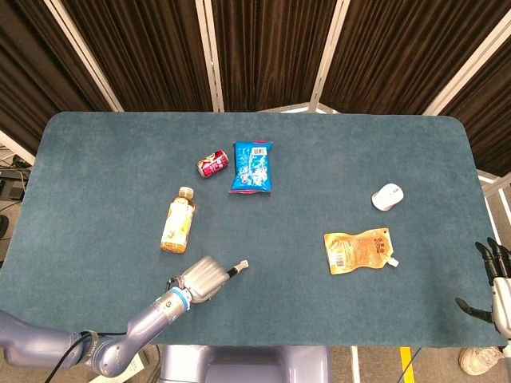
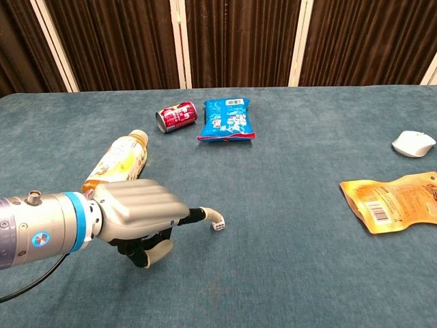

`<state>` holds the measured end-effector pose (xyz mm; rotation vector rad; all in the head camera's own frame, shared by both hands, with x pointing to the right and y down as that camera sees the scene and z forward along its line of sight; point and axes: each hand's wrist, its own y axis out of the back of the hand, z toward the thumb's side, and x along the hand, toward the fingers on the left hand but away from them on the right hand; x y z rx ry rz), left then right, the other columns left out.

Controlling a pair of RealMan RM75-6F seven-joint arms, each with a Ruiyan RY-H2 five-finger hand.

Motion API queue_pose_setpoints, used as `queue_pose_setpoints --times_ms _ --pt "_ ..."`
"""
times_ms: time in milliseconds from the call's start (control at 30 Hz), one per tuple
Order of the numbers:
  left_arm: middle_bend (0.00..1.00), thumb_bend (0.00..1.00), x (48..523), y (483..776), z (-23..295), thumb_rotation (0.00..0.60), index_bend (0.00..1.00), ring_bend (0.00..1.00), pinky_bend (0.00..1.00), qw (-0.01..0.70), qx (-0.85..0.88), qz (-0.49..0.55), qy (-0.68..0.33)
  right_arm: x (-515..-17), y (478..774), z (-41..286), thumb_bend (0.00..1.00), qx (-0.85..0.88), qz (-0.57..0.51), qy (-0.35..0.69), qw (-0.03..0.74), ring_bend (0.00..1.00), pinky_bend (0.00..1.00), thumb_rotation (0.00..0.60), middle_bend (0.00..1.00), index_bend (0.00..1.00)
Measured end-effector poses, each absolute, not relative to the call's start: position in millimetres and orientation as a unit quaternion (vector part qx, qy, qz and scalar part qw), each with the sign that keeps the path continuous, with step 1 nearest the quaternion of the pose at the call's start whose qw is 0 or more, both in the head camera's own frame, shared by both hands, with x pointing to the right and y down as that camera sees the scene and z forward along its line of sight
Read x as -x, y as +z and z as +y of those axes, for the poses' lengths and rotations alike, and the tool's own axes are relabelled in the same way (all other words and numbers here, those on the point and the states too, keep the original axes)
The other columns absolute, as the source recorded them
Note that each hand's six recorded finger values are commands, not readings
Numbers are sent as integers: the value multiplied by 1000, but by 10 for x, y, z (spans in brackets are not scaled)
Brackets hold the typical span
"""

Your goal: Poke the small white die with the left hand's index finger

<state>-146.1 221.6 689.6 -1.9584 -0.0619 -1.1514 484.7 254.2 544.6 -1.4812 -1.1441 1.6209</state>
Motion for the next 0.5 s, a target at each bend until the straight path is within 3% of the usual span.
queue_pose_setpoints --times_ms 500 --pt "845 734 1583 6903 2299 600 0 804 838 417 777 -35 -470 -4810 5440 2557 5 568 -433 616 332 0 0 600 0 60"
